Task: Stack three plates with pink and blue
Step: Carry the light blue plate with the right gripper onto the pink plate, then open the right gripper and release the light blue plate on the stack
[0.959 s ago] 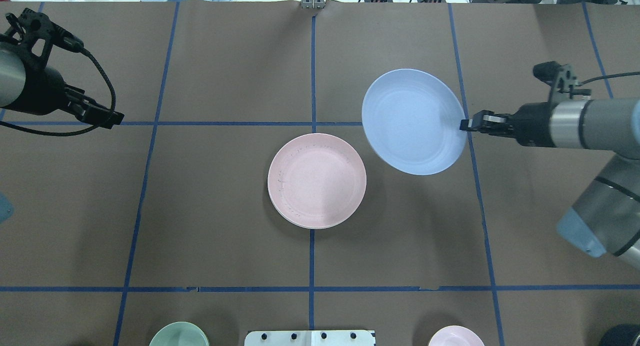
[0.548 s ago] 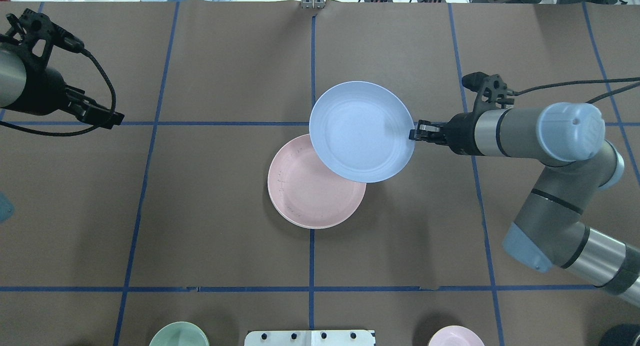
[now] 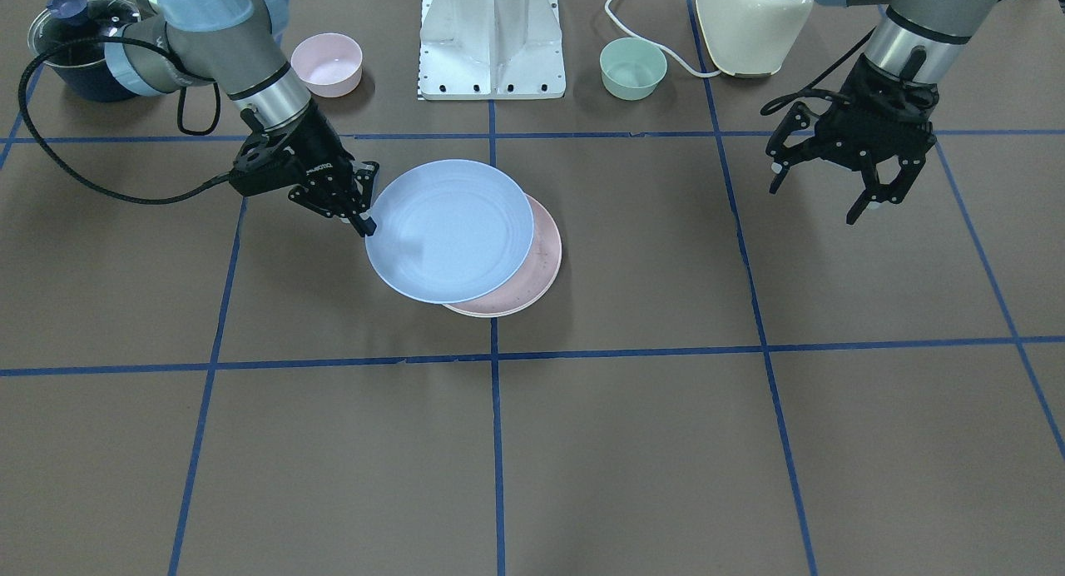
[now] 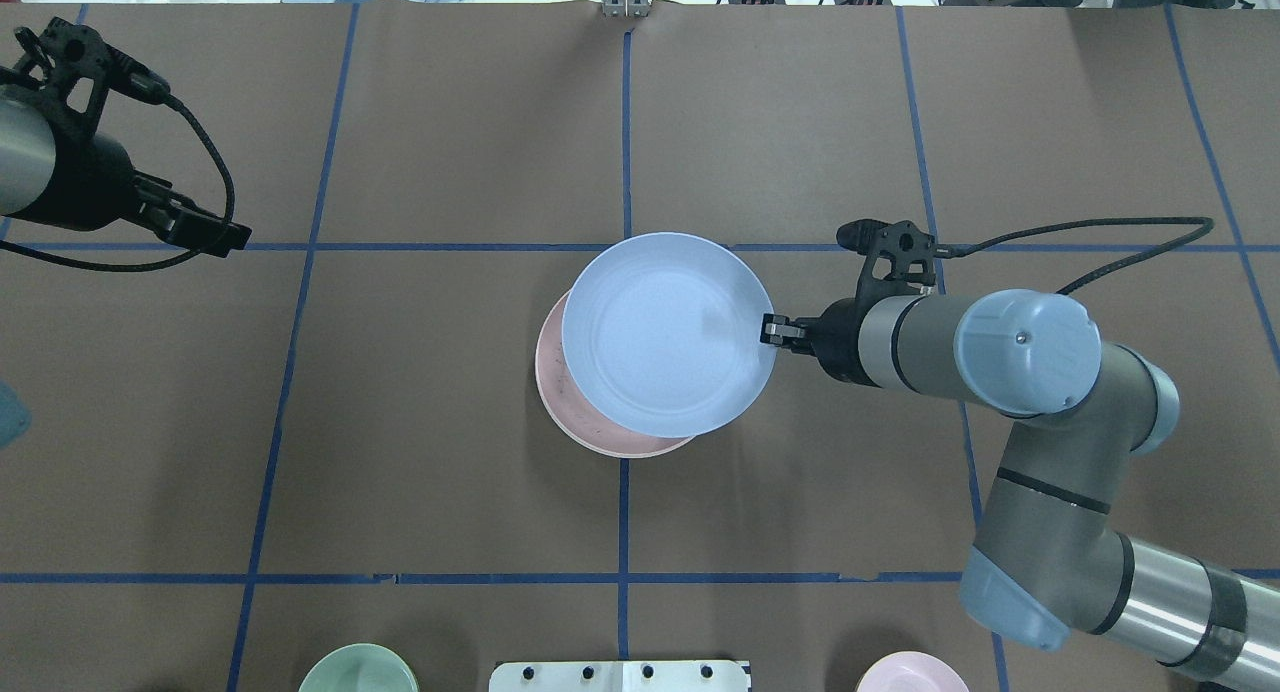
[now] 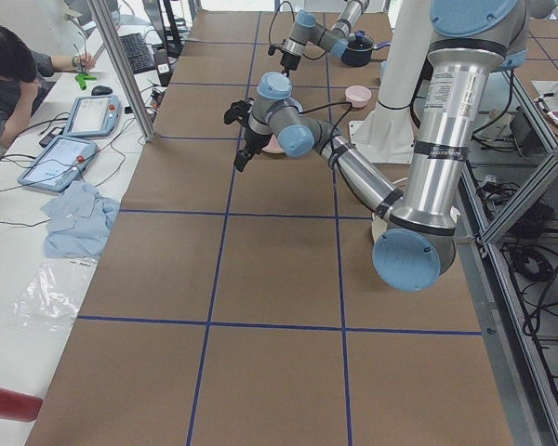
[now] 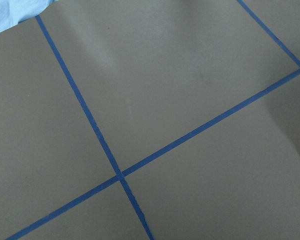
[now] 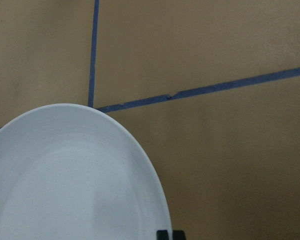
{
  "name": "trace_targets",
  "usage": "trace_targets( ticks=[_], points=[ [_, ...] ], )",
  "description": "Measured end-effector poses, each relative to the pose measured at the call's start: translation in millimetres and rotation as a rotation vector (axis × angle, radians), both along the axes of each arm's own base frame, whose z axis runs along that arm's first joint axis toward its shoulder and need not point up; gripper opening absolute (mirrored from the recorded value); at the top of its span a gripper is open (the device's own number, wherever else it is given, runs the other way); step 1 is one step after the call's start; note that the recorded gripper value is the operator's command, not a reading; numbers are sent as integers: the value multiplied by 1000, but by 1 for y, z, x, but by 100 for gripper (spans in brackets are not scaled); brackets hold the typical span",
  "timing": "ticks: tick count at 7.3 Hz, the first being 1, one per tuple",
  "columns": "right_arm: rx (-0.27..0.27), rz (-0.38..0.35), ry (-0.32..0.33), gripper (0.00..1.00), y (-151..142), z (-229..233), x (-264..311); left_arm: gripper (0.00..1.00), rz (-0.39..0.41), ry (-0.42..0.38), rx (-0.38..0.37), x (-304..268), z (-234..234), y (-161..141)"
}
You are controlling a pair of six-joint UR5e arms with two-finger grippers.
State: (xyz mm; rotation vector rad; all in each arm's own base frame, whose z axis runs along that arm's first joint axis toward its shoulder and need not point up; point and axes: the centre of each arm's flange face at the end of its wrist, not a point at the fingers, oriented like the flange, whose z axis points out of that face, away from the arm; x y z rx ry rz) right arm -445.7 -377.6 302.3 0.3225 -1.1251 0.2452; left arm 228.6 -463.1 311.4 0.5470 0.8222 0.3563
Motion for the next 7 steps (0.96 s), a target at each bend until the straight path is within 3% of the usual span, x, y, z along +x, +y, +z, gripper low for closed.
trace_targets(
  ticks=[4,7],
  points=[
    [-12,8,86,0,9,-25,-36,100,0,-1,-2,0,1,0],
    [-10,14,114,0,9,-23,-52,100,1,-2,-5,0,2,1]
  ],
)
